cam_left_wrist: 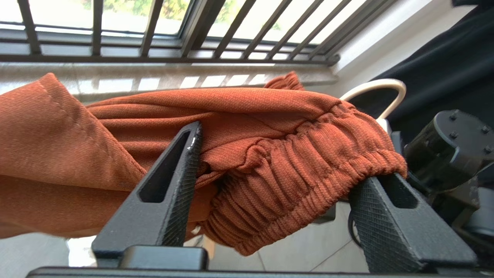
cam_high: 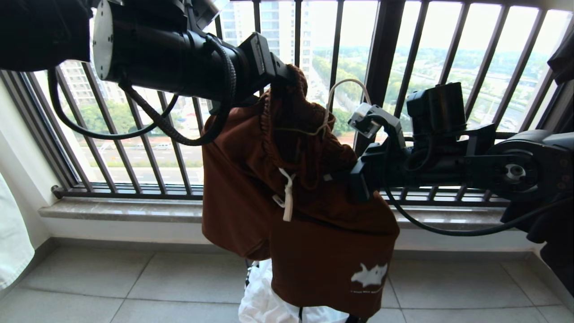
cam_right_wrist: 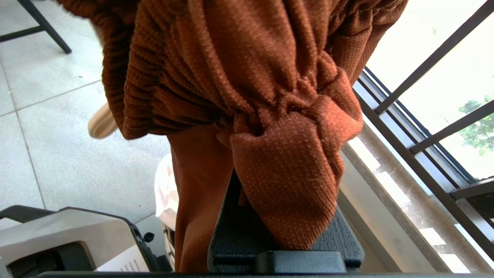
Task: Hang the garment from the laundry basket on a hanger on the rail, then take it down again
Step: Hang the clothes on the clothes rack
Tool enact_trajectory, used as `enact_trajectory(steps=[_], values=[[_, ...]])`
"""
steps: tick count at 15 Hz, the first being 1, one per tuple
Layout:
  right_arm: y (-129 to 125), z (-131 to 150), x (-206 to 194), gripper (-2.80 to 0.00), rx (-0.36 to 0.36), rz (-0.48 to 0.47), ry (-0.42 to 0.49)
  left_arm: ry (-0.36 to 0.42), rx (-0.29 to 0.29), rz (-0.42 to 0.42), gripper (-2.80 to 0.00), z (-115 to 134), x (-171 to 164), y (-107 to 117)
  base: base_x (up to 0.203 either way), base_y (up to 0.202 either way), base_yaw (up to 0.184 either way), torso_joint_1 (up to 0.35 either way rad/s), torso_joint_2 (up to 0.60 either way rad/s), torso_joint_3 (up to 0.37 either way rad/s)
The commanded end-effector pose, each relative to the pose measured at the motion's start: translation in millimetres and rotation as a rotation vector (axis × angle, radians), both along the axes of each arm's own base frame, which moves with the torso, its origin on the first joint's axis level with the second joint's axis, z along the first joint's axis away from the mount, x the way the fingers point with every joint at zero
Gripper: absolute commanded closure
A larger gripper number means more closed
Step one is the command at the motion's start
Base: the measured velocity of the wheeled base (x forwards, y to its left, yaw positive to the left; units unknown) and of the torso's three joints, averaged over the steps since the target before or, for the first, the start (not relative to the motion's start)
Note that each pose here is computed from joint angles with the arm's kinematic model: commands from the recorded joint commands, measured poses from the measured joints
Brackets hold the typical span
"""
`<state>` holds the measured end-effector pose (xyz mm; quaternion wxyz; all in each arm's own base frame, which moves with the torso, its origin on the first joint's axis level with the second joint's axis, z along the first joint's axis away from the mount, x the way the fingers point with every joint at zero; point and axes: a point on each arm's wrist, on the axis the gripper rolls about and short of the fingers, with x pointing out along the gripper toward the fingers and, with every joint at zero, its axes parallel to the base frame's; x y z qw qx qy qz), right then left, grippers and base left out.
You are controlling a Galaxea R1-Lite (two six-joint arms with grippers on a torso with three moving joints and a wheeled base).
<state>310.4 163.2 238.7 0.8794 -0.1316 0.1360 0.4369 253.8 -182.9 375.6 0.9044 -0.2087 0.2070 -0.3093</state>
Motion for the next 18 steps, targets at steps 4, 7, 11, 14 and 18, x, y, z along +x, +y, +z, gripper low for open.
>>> enact_trajectory(steps=[4, 7, 11, 14, 18], values=[[2, -5, 3, 0.00, -0.008, 0.003, 0.008, -0.019, 0.179, 0.040, -2.80, -1, -15, 13, 0.000, 0.000, 0.000, 0.000, 0.00, 0.000], [2, -6, 4, 0.00, -0.010, 0.003, 0.012, -0.040, 0.295, 0.060, -2.80, -4, -18, 17, 0.000, 0.000, 0.000, 0.000, 0.00, 0.000], [2, -6, 4, 0.00, -0.010, 0.003, 0.012, -0.037, 0.382, 0.088, -2.80, -4, -26, 24, 0.000, 0.000, 0.000, 0.000, 0.00, 0.000], [2, -6, 3, 0.00, -0.009, 0.003, 0.011, -0.052, 0.371, 0.142, -2.80, 3, -27, 41, 0.000, 0.000, 0.000, 0.000, 0.00, 0.000], [2, -7, 4, 0.00, -0.012, 0.004, 0.014, -0.077, 0.359, 0.183, 0.00, 12, -32, 56, 0.000, 0.000, 0.000, 0.000, 0.00, 0.000]])
